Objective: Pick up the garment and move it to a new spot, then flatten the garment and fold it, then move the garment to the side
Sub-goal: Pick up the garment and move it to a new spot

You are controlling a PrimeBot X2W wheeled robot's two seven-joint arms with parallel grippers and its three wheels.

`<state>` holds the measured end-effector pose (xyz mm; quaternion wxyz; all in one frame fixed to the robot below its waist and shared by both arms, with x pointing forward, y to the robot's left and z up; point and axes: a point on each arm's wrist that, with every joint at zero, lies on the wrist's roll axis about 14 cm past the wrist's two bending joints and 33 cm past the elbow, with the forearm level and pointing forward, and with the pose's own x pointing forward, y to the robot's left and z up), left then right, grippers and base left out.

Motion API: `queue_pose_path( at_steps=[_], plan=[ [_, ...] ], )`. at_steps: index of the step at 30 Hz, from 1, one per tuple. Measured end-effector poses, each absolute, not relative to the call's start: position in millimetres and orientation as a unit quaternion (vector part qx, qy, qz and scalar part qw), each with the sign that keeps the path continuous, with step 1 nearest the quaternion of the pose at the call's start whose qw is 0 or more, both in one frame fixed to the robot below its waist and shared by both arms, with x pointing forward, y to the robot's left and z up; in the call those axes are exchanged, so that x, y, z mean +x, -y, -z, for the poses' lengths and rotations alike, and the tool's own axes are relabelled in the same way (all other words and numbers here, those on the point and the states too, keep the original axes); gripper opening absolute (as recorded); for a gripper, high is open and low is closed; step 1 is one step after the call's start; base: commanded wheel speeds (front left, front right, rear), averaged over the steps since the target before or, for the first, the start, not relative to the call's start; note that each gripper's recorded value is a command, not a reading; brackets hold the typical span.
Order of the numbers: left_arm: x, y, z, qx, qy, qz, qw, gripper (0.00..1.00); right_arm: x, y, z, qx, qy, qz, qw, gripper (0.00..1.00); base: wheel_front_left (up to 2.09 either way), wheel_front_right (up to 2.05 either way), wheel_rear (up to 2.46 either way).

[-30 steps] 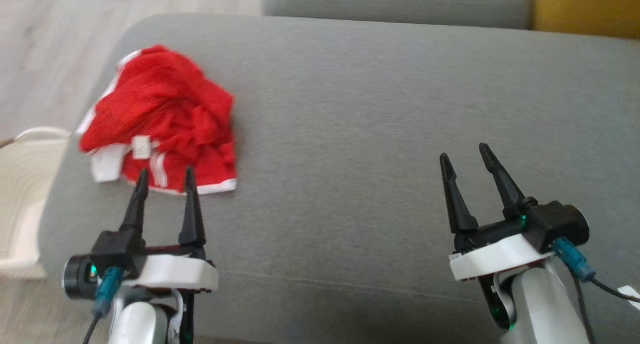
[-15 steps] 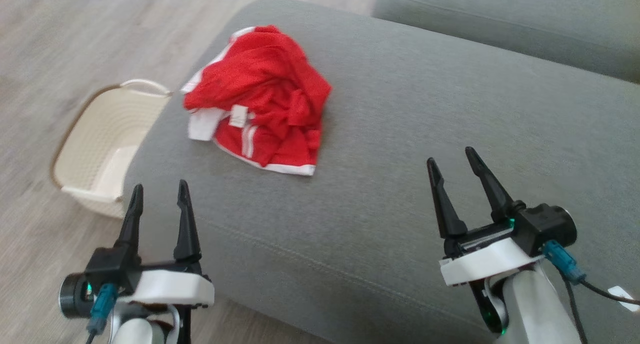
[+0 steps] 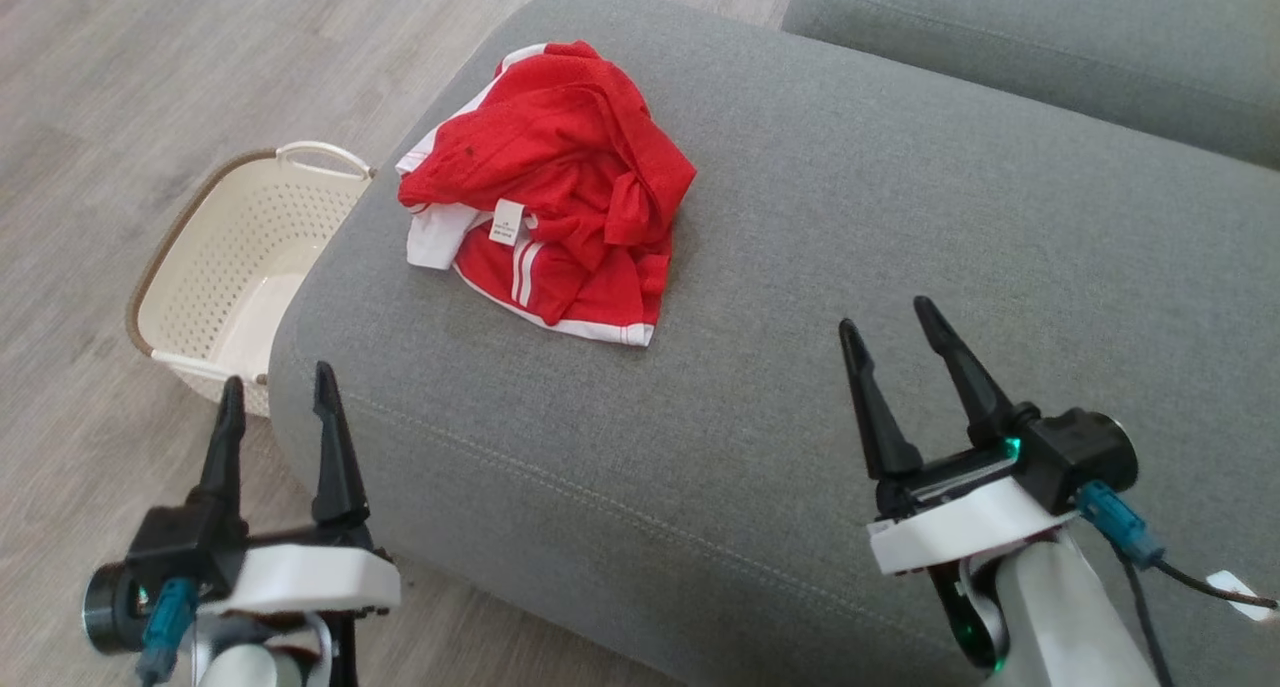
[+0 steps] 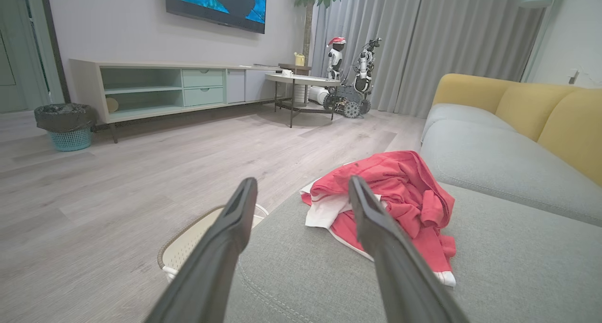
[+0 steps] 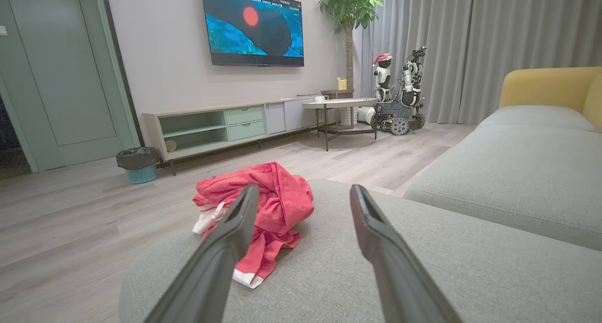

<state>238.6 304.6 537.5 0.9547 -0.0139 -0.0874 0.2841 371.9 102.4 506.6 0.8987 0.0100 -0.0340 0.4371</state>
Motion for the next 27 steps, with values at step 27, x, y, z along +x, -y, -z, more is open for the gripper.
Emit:
queue_pose_path(
  at_steps=[27],
  plan=[
    [436.6,-330.6,-465.3,0.009,-0.072,-0.158,0.985,1.0,470.2,-6.7,-454.0,-0.002,-0.005,-0.298,0.955,1.0,0.0,0.0,0.0]
  ],
)
